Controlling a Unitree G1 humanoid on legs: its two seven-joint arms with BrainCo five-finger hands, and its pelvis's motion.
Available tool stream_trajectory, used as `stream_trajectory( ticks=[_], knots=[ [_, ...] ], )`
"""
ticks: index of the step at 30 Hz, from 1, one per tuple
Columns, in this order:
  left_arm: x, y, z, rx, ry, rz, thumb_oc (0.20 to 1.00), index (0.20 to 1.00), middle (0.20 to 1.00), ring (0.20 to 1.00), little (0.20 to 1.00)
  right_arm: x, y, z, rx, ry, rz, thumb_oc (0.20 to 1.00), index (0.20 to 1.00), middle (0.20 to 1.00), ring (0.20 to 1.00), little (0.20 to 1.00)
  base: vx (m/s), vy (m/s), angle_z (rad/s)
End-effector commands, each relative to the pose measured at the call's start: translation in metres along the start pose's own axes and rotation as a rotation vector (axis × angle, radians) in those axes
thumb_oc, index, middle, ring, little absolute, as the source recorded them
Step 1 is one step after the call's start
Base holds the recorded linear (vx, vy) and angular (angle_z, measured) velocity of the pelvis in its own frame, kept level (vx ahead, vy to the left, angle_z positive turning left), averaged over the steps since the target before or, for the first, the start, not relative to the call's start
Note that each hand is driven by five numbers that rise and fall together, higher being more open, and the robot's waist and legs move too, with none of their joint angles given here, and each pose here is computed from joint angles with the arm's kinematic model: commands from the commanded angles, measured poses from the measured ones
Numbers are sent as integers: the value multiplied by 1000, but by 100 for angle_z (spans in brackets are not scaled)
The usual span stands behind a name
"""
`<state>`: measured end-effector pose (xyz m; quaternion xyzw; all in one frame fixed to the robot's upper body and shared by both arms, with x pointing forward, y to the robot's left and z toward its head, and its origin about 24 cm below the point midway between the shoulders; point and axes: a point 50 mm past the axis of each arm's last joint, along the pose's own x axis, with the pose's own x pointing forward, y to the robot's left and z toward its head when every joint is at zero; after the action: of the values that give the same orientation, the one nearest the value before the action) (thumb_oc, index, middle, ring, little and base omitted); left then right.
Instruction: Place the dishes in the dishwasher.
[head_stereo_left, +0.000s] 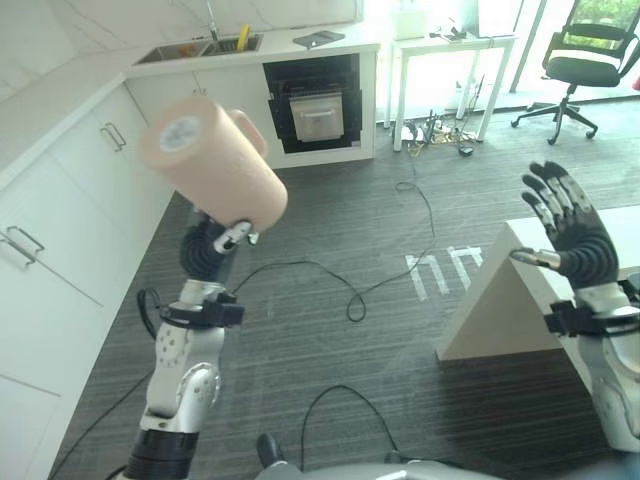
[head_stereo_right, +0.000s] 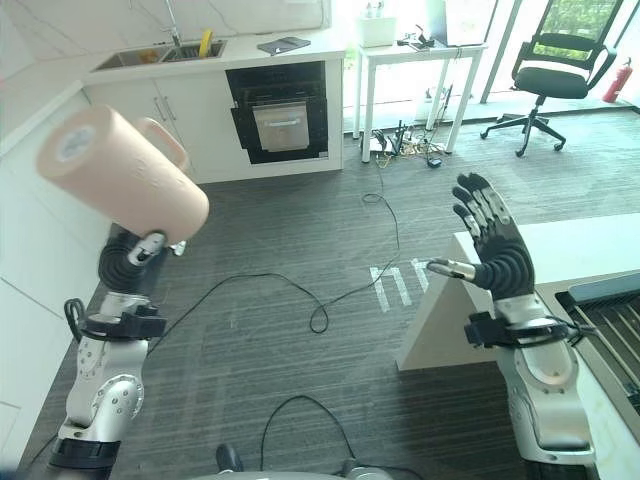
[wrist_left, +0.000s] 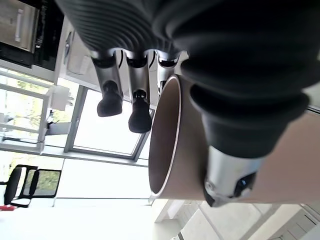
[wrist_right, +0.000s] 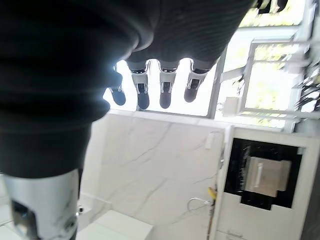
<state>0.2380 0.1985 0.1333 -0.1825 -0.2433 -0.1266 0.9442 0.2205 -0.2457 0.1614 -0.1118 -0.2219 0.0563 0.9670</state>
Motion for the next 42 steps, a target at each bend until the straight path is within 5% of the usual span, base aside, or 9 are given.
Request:
stream_trajectory(
  ticks=[1, 10, 21, 33, 42],
  knots=[
    [-1, -1, 38, 18, -179, -40, 200, 200, 200, 200, 200, 15, -5, 41, -16, -203, 68, 1000, 1000, 1000, 1000, 1000, 590, 476, -57],
    [20, -18, 32, 75, -103, -180, 200, 200, 200, 200, 200, 2, 5, 32, -3, -206, -30, 1000, 1000, 1000, 1000, 1000, 369, 336, 23],
    [29, -31, 38, 98, -116, -235, 200, 200, 200, 200, 200, 3, -2, 38, -10, -230, -83, 1000, 1000, 1000, 1000, 1000, 300, -187, 11],
    [9, -19, 27, -11, -68, -139, 200, 200, 200, 200, 200, 6, -9, 43, -65, -184, -24, 1000, 1000, 1000, 1000, 1000, 333, -374, -13],
    [-5, -4, 25, -15, -63, -77, 200, 200, 200, 200, 200, 10, -7, 39, -71, -161, 42, 1000, 1000, 1000, 1000, 1000, 372, 184, -53]
  ],
)
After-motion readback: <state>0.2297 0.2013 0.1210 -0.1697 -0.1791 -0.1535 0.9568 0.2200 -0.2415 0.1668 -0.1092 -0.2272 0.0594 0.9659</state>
